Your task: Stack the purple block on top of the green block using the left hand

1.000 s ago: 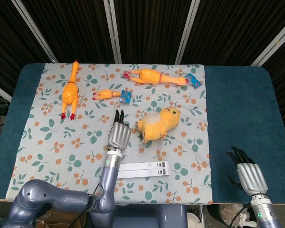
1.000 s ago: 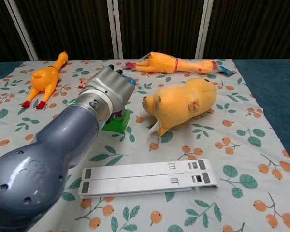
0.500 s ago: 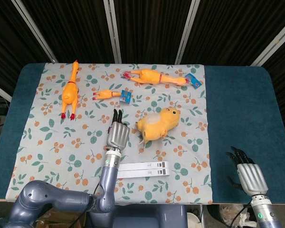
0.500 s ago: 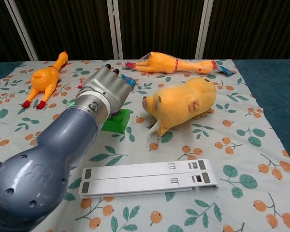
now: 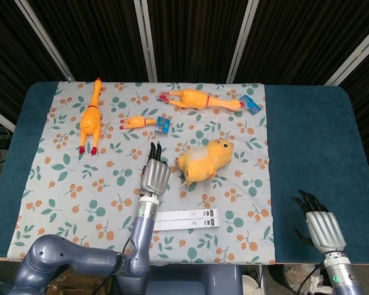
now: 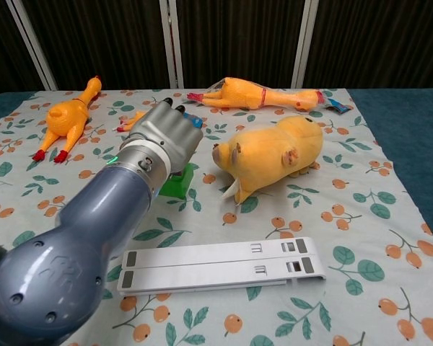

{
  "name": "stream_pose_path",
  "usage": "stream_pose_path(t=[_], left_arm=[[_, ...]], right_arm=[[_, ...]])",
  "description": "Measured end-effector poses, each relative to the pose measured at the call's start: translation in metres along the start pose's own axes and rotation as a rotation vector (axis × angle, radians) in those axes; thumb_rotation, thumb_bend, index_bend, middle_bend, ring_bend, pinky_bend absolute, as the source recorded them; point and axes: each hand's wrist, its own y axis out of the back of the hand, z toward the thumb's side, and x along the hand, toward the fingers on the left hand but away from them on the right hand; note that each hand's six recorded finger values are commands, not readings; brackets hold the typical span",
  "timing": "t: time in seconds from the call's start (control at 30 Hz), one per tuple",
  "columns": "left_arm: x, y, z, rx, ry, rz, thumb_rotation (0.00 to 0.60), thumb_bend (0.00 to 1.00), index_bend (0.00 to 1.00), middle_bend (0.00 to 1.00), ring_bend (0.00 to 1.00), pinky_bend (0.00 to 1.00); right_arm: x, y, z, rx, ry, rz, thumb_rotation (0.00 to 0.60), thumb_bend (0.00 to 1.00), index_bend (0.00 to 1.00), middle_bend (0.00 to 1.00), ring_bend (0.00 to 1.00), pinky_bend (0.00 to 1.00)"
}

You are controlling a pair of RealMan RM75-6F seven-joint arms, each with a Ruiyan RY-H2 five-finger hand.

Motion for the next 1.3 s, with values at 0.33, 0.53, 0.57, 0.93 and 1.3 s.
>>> stream_pose_path(t=[0.33, 0.53, 0.57, 0.93, 1.3], left_arm=[[-0.002, 0.0, 0.003, 0.017, 0.001, -0.002, 0.6, 0.41, 0.51, 0.45, 0.03, 0.0], [-0.001, -0.004, 0.002, 0.027, 0.008, -0.009, 0.6, 0.4, 0.51, 0.45, 0.03, 0.0], [0.0, -0.005, 0.003, 0.029, 0.007, -0.009, 0.6, 0.4, 0.51, 0.45, 0.03, 0.0], [0.001, -0.014, 0.007, 0.033, -0.001, -0.023, 0.6, 0.4, 0.51, 0.45, 0.03, 0.0], [0.001, -0.024, 0.009, 0.069, -0.002, -0.032, 0.6, 0.4, 0.51, 0.44, 0.03, 0.0]], right_arm=[[0.001, 0.001, 0.001, -0.003, 0.004, -0.001, 0.6, 0.29, 0.18, 0.08, 0.09, 0.27], [0.001, 0.0, 0.001, -0.002, 0.005, 0.003, 0.6, 0.29, 0.19, 0.08, 0.09, 0.27], [0.001, 0.0, 0.001, -0.003, 0.005, 0.004, 0.6, 0.29, 0.18, 0.08, 0.09, 0.27], [0.001, 0.0, 0.001, -0.004, 0.002, 0.002, 0.6, 0.29, 0.18, 0.08, 0.09, 0.27], [0.001, 0.0, 0.001, -0.002, 0.003, 0.002, 0.6, 0.29, 0.18, 0.08, 0.09, 0.27]])
